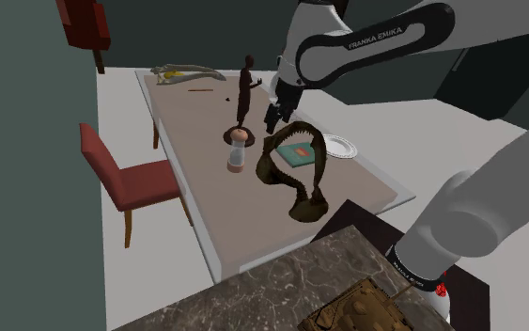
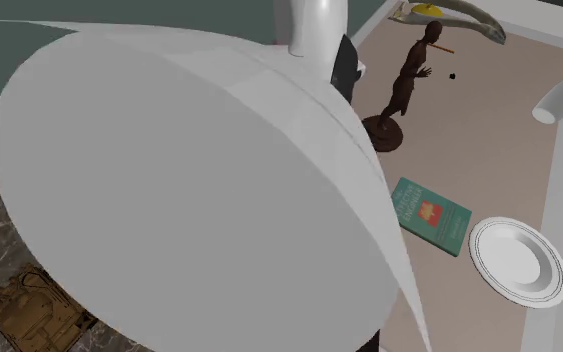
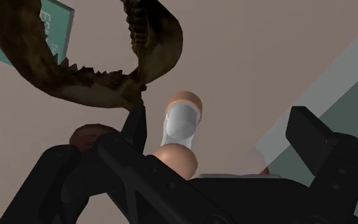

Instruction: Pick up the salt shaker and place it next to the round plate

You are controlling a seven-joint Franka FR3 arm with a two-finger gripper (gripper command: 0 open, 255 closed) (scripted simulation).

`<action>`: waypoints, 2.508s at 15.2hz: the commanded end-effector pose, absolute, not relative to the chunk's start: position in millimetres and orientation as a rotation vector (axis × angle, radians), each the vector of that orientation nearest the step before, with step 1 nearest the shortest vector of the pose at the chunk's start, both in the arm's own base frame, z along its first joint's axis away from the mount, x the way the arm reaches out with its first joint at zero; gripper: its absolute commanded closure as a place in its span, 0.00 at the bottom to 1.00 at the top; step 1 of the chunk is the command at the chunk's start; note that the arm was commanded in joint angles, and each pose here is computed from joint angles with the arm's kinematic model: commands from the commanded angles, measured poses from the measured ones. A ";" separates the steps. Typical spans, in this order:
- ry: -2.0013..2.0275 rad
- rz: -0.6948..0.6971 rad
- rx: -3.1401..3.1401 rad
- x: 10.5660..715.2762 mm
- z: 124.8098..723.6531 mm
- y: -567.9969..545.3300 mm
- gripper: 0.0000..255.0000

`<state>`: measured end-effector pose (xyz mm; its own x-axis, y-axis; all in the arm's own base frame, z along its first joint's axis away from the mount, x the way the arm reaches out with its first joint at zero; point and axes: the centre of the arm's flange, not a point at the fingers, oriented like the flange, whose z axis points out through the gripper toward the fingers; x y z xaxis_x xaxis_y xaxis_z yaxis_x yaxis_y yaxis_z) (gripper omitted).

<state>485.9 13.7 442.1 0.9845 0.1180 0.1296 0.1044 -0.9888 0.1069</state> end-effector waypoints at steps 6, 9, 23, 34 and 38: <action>0.164 0.270 3.000 558.8 392.2 7.7 0.00; 0.161 0.296 2.986 590.1 372.0 3.7 0.00; 0.157 0.331 2.967 642.5 306.8 -7.6 0.00; 0.157 0.331 2.967 642.5 307.0 -7.4 1.00; 0.157 0.331 2.967 642.6 307.0 -7.5 1.00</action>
<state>642.6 -7.7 307.3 0.9701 0.1204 0.2108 0.0869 -0.9830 0.1617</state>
